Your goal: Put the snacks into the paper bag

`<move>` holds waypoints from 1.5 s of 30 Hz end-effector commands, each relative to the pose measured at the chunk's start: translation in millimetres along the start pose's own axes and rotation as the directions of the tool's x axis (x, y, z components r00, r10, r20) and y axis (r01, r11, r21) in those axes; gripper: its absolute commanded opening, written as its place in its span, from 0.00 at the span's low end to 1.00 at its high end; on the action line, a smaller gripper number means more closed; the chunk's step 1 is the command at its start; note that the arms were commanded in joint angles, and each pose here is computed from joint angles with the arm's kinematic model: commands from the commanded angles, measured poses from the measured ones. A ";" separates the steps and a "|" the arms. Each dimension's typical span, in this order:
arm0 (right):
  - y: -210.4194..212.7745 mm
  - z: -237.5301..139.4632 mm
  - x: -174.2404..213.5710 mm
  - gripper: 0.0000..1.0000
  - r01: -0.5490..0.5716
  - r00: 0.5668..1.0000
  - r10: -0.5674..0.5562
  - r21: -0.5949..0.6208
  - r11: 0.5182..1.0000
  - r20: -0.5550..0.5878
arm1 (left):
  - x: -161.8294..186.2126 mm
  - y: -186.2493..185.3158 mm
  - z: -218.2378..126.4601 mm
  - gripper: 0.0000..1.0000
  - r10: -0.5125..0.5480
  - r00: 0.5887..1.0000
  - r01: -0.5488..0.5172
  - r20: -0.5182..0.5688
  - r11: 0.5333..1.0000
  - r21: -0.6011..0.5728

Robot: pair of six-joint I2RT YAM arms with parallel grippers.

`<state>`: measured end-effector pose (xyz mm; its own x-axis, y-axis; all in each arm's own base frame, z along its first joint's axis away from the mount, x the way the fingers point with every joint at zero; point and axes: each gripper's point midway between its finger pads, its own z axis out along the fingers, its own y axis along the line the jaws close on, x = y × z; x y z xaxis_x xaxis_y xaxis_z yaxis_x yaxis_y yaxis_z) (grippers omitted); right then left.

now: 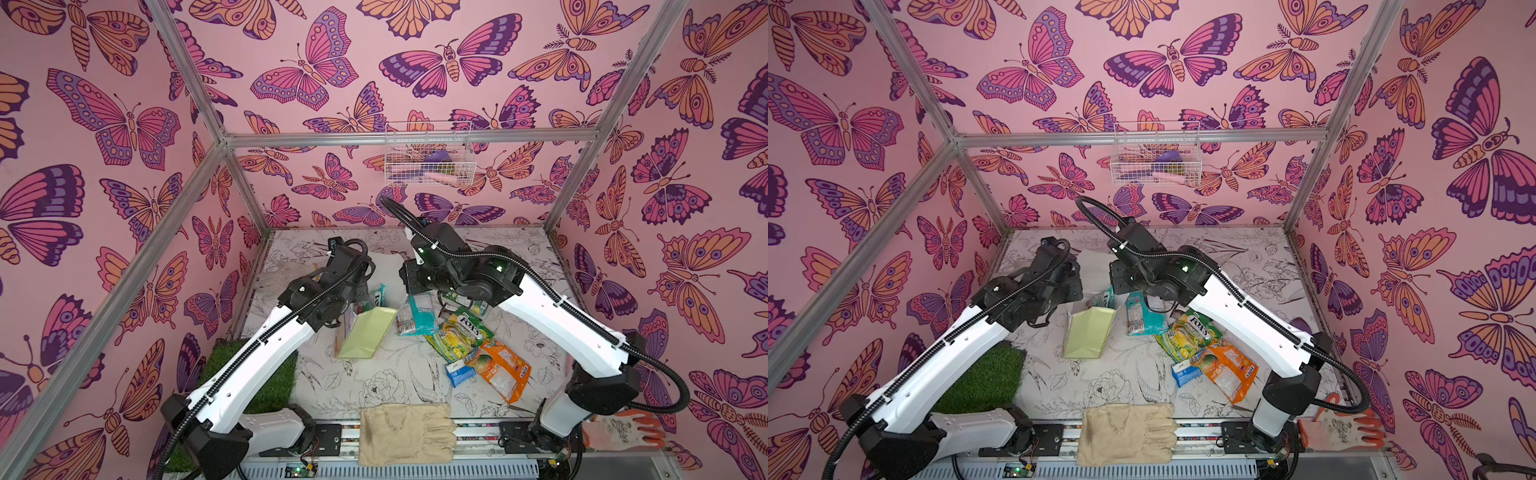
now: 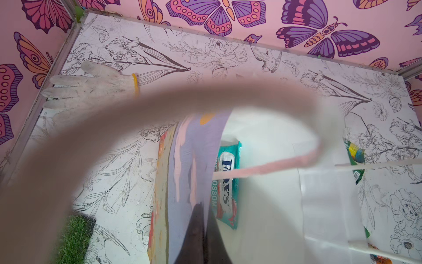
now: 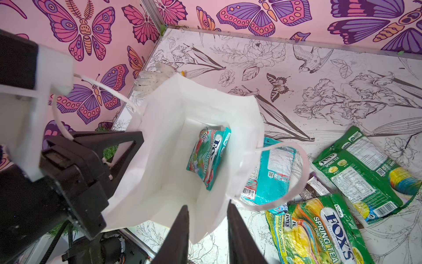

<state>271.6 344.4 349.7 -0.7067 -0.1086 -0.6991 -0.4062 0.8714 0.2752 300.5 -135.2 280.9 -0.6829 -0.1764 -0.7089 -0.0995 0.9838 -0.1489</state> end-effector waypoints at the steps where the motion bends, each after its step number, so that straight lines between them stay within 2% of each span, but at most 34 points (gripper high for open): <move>1: 6.4 -11.4 -8.0 0.31 -0.007 0.999 0.007 -0.026 1.000 0.031 | 0.7 3.4 -1.7 0.00 -0.012 1.000 0.012 0.012 1.000 -0.008; 4: 5.9 -12.5 -7.4 0.34 -0.007 0.999 0.008 -0.028 1.000 0.031 | 0.3 3.7 -1.8 0.00 -0.009 1.000 0.009 0.014 1.000 -0.010; 12: 4.8 -16.8 -6.2 0.50 0.000 1.000 0.001 -0.031 1.000 0.029 | 0.5 5.4 -2.5 0.00 -0.006 1.000 0.006 0.018 1.000 -0.014; 21: -6.0 -30.0 -9.1 0.62 0.009 0.998 -0.009 -0.003 1.000 0.064 | -0.3 6.3 -3.9 0.00 -0.017 1.000 0.017 0.024 1.000 -0.006; 26: -16.1 -34.9 -11.3 0.66 0.009 0.997 -0.012 0.032 0.999 0.083 | 1.5 6.4 -2.2 0.00 -0.026 1.000 0.026 0.017 1.000 0.003; 27: -19.2 -49.5 -15.3 0.66 0.003 0.994 -0.005 0.022 1.000 0.107 | 1.1 6.4 -2.3 0.00 -0.028 0.999 0.028 0.018 1.000 0.006; 31: -31.4 -55.7 -15.2 0.67 -0.008 0.993 0.002 0.045 0.999 0.116 | 1.3 7.7 -1.7 0.00 -0.033 0.999 0.033 0.018 0.999 0.006; 45: -88.2 -63.4 -3.3 0.69 -0.168 0.978 0.156 0.077 0.983 0.136 | 1.6 10.8 -2.3 0.00 -0.056 0.998 0.056 0.015 0.998 0.021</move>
<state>272.8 245.1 366.4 -0.6734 0.0438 -0.7380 -0.2594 0.9207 0.2914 297.3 -126.3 278.3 -0.6752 -0.2092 -0.7074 -0.1168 0.9772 -0.1775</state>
